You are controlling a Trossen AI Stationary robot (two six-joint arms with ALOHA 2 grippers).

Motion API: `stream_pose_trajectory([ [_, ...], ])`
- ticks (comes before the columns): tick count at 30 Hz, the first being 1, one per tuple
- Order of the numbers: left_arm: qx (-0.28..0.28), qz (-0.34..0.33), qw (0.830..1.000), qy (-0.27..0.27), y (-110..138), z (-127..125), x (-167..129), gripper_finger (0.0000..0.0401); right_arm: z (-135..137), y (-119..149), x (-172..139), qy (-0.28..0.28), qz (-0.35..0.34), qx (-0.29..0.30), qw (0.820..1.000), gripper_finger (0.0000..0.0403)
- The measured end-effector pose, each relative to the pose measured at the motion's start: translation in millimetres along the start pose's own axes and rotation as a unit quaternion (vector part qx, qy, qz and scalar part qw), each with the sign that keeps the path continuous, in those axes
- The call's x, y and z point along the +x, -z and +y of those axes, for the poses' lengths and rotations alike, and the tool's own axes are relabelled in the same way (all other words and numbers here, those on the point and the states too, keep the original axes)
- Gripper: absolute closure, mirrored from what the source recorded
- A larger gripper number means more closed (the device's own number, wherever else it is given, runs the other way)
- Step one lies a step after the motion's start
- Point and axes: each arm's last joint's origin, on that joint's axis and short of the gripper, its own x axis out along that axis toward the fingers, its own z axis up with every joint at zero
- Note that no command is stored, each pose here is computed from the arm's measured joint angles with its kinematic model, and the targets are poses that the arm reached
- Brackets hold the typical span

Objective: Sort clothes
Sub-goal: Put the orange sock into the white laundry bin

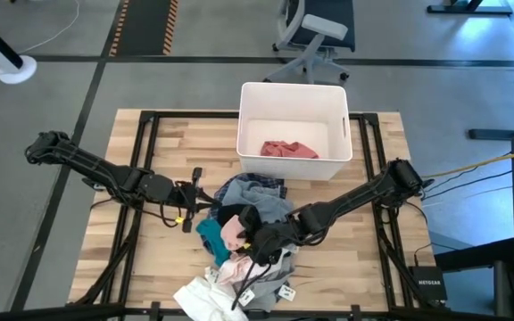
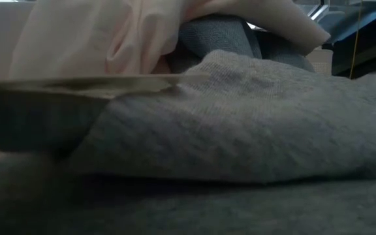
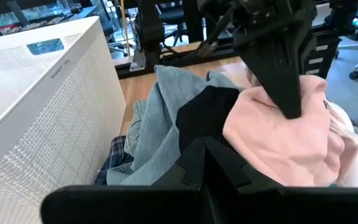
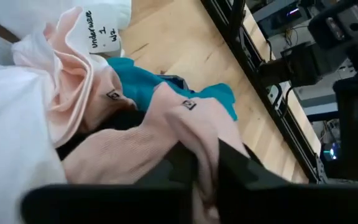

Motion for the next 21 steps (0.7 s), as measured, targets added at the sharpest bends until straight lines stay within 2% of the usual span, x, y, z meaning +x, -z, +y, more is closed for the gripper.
stream_pose_trajectory([
  [3, -0.001, 0.0, 1.0, 0.0, 0.1, 0.0, 0.0, 0.0401, -5.8, -4.1, -5.9, -0.003, 0.006, -0.005, 1.0, 0.0385],
  [9, -0.001, 0.0, 1.0, 0.0, 0.1, 0.0, 0.0, 0.0401, -25.9, -15.8, -24.8, 0.033, 0.035, -0.006, 0.999, 0.0355],
  [14, -0.001, 0.0, 1.0, 0.0, 0.1, 0.0, 0.0, 0.0401, -44.4, -26.3, -43.7, 0.065, 0.049, -0.022, 0.996, 0.038],
  [17, 0.001, 0.006, 1.0, 0.0, 1.1, -0.1, 0.0, 0.0401, -56.5, -29.9, -57.5, 0.096, 0.078, -0.035, 0.992, 0.0386],
  [21, 0.004, 0.013, 1.0, 0.001, 2.6, -0.2, 0.0, 0.0401, -74.0, -26.9, -74.7, 0.126, 0.129, -0.04, 0.983, 0.0367],
])
